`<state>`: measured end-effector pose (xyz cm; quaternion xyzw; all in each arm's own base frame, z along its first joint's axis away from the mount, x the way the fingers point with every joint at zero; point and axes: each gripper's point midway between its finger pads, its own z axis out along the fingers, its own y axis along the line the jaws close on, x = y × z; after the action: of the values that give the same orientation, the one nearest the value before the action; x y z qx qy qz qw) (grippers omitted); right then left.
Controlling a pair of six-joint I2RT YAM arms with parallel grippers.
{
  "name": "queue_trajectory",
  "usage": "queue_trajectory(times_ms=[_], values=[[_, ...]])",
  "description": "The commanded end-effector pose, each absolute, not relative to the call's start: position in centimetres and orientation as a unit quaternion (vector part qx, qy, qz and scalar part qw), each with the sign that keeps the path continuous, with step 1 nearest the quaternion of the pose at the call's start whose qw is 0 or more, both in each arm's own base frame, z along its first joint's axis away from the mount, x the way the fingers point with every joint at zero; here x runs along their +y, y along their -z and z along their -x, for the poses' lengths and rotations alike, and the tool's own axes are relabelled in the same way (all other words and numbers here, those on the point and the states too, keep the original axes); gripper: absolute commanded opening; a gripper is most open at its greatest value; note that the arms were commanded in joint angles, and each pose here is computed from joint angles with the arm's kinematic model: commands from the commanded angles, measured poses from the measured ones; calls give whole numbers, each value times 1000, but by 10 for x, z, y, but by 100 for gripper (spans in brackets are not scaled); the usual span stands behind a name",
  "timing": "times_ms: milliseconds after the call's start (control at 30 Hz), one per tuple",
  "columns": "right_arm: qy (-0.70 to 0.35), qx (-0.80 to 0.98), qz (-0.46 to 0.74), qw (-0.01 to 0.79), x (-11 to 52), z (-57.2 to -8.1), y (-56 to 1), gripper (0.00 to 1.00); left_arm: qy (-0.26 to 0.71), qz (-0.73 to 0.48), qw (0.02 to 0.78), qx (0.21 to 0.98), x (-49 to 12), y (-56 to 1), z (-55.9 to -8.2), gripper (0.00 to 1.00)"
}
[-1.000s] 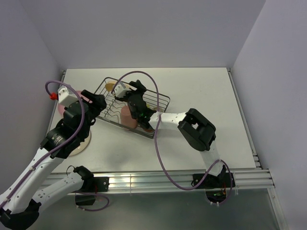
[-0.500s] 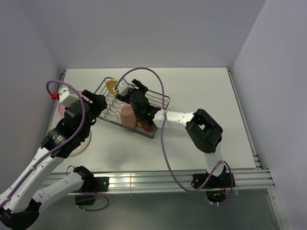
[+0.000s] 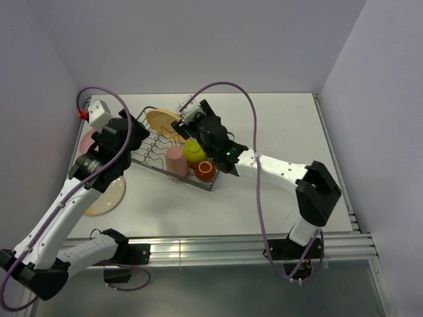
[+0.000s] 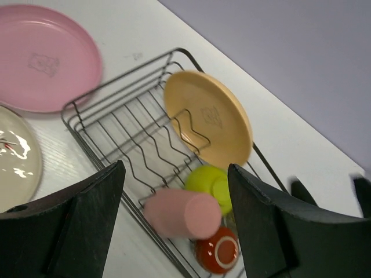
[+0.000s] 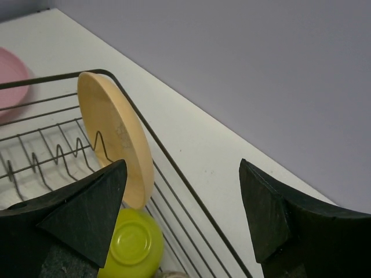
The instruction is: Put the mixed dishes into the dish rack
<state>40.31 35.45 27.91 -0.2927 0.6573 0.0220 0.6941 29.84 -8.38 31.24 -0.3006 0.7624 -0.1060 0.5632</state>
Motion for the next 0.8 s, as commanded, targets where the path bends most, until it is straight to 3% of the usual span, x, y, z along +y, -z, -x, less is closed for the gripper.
queue_trajectory(times_ms=[0, 300, 467, 633, 767], values=[[-76, 657, 250, 707, 332, -378, -317, 85, 69, 316, 552, 768, -60, -318, -315, 77], [-110, 688, 171, 696, 271, -332, -334, 86, 20, 460, 484, 744, 52, -293, -369, 76], [-231, 685, 174, 669, 281, -289, -345, 86, -118, 552, 379, 733, 125, -224, -366, 75], [-268, 672, 204, 660, 291, -260, -354, 86, -122, 570, 286, 761, 150, -152, -368, 62], [-273, 664, 210, 664, 290, -253, -358, 86, -162, 573, 275, 755, 162, -142, -367, 62]])
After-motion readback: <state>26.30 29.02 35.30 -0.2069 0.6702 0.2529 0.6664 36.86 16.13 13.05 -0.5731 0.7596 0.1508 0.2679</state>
